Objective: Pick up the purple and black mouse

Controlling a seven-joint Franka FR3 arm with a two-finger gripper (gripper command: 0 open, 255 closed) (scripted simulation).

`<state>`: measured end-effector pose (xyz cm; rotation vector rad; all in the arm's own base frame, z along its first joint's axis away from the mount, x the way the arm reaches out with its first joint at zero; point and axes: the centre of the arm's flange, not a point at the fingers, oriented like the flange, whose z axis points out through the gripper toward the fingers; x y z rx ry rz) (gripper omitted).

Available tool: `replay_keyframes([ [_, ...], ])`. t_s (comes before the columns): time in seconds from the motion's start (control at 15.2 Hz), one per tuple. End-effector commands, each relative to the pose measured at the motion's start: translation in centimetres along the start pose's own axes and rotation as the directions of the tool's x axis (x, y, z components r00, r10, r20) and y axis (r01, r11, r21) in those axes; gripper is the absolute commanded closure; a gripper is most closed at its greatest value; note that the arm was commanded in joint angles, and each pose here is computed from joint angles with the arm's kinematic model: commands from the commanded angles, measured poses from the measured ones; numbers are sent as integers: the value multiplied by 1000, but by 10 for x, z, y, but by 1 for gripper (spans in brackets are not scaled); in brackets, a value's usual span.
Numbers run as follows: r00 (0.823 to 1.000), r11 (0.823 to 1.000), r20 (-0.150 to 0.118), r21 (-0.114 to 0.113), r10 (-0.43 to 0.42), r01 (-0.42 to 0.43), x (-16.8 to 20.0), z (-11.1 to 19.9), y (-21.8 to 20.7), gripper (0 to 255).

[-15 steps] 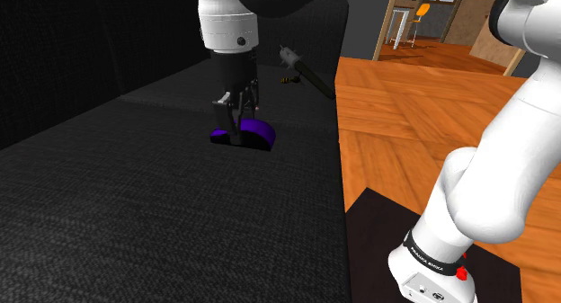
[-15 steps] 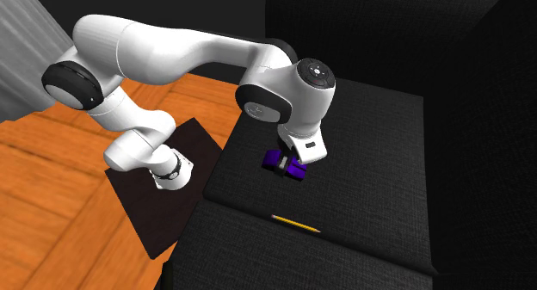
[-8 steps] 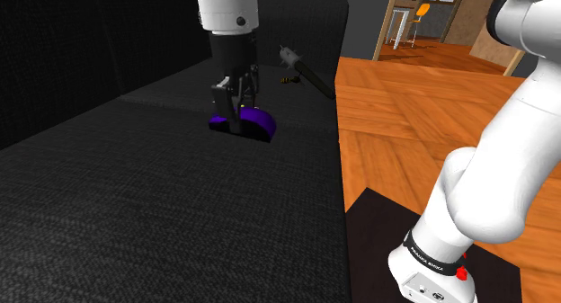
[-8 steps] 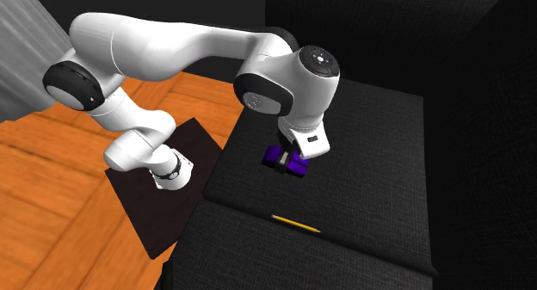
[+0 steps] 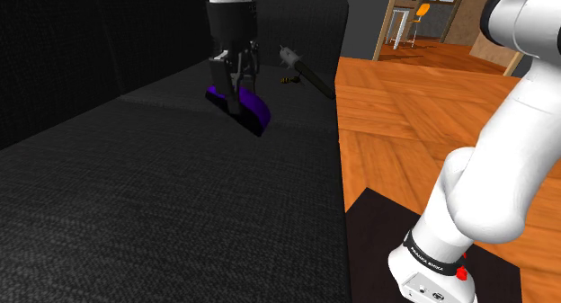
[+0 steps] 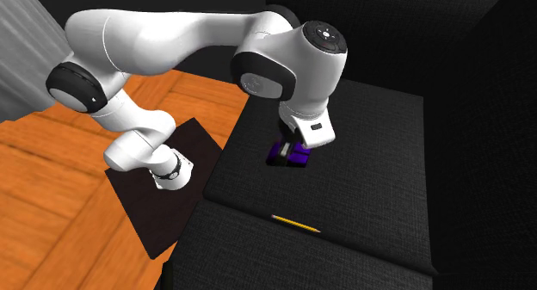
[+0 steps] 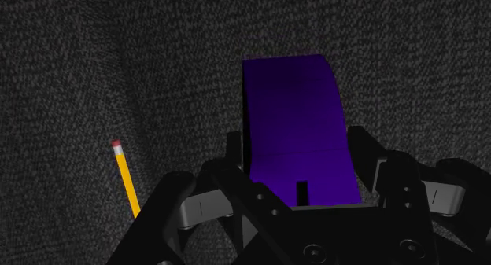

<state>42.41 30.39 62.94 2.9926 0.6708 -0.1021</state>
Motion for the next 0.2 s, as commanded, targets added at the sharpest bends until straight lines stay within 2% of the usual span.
replay_keyframes([
  [0.0, 1000, 1000, 0, 0, 0, 0, -1, -11, 1, 255],
  [0.13, 1000, 1000, 0, 0, 0, 0, -1, -11, 1, 255],
])
